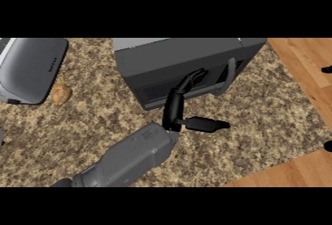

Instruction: Pick up the milk, place it into the microwave and close the microwave

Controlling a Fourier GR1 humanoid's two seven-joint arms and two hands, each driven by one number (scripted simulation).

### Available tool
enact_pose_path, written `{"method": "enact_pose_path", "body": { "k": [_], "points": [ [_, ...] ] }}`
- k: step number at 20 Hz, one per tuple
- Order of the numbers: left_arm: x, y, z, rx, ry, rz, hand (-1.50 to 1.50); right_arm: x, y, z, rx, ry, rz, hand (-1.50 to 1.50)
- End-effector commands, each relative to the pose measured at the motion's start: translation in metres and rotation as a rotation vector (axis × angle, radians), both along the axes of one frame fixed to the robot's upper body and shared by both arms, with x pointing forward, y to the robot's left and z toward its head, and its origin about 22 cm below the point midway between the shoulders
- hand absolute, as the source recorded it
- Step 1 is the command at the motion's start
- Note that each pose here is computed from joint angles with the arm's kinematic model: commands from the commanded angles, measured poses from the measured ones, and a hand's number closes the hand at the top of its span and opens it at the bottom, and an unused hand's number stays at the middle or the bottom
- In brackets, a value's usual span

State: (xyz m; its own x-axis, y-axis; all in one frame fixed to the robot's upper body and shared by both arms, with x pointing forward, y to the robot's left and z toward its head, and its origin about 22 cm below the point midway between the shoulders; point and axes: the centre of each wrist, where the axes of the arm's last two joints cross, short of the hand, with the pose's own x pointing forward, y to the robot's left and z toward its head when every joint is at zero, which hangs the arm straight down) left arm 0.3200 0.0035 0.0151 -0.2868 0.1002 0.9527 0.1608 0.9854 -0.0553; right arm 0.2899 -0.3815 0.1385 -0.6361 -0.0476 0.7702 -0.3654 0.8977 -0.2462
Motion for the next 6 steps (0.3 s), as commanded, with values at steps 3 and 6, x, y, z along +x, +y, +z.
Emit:
{"method": "enact_pose_path", "body": {
  "k": [3, 6],
  "points": [
    [0.021, 0.003, 0.012, -0.002, 0.015, 0.076, -1.5, 0.007, -0.011, -0.001, 0.041, 0.05, 0.03, -1.5],
    [0.02, 0.004, 0.009, -0.011, 0.022, 0.065, -1.5, 0.011, -0.015, 0.008, 0.045, 0.04, 0.04, -1.5]
  ]
}}
